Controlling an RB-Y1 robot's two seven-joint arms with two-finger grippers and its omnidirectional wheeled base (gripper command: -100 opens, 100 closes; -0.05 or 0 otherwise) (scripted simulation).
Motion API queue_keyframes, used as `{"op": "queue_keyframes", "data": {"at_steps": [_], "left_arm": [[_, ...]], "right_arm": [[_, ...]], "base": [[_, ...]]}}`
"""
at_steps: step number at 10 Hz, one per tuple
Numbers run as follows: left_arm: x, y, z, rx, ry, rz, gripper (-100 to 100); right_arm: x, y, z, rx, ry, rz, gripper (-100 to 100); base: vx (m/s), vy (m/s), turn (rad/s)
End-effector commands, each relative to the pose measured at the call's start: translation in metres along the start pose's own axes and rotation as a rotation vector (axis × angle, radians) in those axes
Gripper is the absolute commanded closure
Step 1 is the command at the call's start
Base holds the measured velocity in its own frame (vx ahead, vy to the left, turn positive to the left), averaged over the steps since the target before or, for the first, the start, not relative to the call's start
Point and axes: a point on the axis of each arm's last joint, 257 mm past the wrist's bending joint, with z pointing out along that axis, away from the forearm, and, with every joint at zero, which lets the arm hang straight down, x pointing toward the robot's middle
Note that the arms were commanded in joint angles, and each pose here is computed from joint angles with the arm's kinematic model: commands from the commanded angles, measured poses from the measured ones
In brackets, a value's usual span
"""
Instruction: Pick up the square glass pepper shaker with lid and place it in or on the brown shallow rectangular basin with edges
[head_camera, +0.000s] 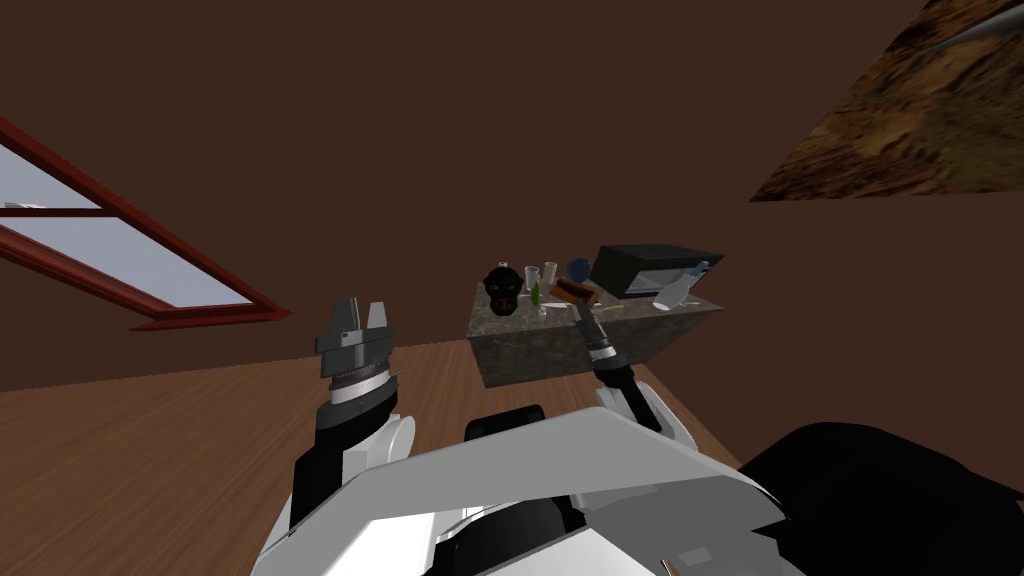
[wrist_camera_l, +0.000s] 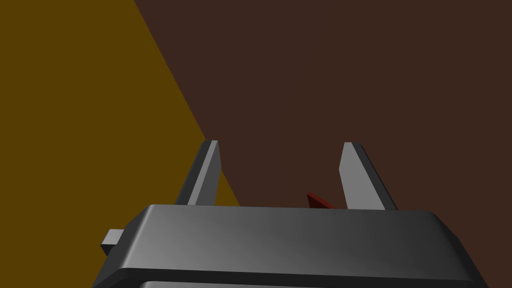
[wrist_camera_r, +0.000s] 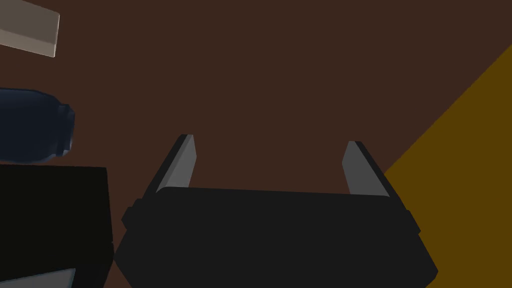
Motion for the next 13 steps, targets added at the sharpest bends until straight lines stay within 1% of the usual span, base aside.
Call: {"op": "queue_keyframes", "data": {"at_steps": [1,5,8,10,13], "left_arm": [[0.000,0.000,0.000,0.000,0.000,0.000,0],[0.000,0.000,0.000,0.000,0.000,0.000,0],[0.000,0.000,0.000,0.000,0.000,0.000,0],[0.000,0.000,0.000,0.000,0.000,0.000,0],[0.000,0.000,0.000,0.000,0.000,0.000,0]], "right_arm": [[0.004,-0.019,-0.006,0.050,0.048,-0.070,-100],[0.010,-0.070,-0.027,0.173,0.167,-0.245,-100],[0.008,-0.109,-0.047,0.260,0.260,-0.381,-100],[0.003,-0.136,-0.063,0.314,0.324,-0.474,-100],[-0.011,-0.174,-0.088,0.388,0.424,-0.616,-100]], "base": [[-0.143,-0.004,-0.044],[-0.114,0.003,-0.025],[-0.086,0.019,0.022],[-0.035,0.032,0.067],[0.020,0.051,0.126]]}}
